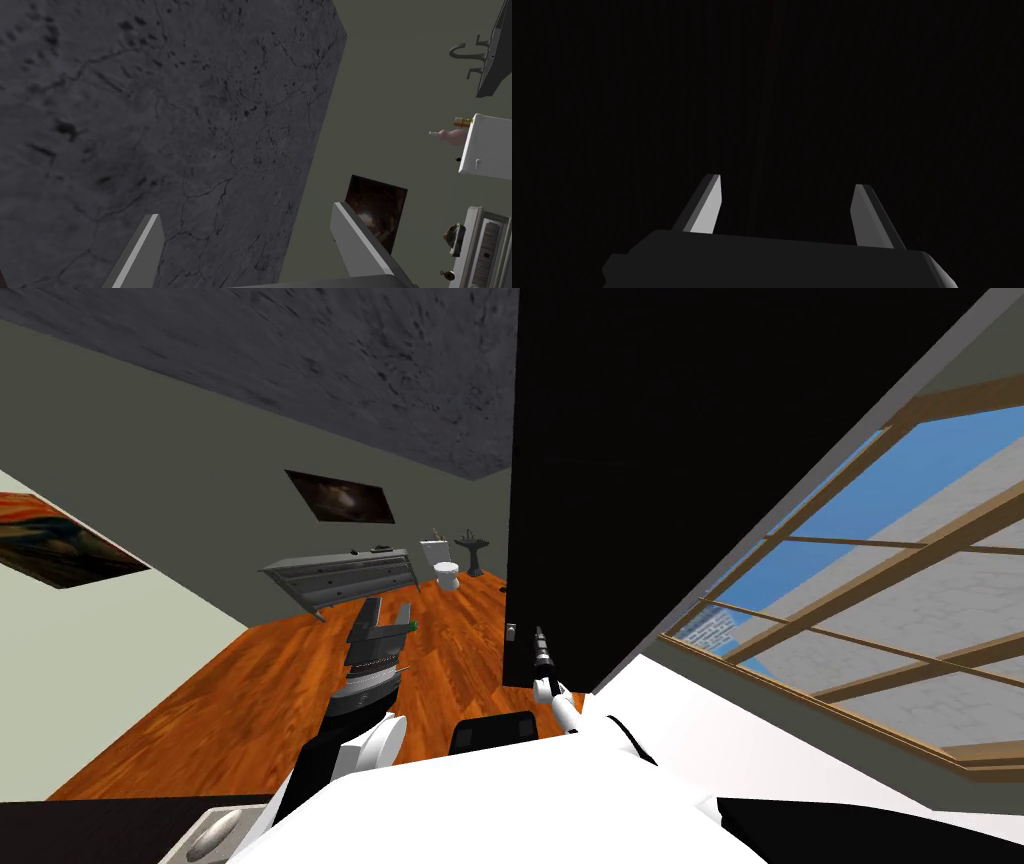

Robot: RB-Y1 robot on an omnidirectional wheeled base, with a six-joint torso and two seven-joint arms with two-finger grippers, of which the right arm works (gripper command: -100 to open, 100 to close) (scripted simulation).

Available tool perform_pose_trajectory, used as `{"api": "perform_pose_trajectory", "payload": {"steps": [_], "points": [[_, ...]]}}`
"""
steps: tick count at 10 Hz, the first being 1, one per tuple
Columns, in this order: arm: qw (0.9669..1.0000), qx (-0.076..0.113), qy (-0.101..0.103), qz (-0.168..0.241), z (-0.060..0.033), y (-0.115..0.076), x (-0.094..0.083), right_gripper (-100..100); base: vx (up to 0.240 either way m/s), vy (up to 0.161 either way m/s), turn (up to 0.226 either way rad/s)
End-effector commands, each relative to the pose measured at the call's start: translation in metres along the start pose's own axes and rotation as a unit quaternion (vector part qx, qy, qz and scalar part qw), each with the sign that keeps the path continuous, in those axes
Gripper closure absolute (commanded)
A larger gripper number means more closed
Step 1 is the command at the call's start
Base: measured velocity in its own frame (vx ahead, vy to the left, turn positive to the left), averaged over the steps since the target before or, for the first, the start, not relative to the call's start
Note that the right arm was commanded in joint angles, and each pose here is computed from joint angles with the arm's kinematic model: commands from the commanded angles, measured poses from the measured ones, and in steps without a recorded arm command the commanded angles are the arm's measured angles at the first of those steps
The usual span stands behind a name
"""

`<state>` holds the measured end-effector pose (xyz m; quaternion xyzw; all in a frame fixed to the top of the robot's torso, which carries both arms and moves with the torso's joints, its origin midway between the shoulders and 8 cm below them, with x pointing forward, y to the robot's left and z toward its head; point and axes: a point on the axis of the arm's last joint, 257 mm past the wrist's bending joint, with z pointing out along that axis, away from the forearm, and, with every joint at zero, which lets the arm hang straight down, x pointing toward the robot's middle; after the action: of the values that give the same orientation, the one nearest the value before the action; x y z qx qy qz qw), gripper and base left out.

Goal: Push the door open

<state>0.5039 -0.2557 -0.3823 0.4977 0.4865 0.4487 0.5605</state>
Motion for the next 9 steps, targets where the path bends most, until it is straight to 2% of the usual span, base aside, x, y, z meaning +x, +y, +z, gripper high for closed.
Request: {"api": "perform_pose_trajectory", "payload": {"steps": [1,3,5,6,9], "points": [[0.9999,0.002,0.012,0.003,-0.0023,-0.001,0.010,-100,0.002,-0.049,-0.250],[0.9994,0.006,0.029,0.015,-0.0077,-0.002,0.034,-100,-0.037,0.020,-0.254],[0.9994,0.006,0.029,0.015,-0.0077,-0.002,0.034,-100,-0.045,0.047,-0.026],[0.9988,0.009,0.040,0.028,-0.0123,-0.002,0.054,-100,-0.082,0.091,-0.165],[0.9983,0.010,0.045,0.035,-0.0145,-0.002,0.063,-100,-0.096,0.110,-0.068]]}}
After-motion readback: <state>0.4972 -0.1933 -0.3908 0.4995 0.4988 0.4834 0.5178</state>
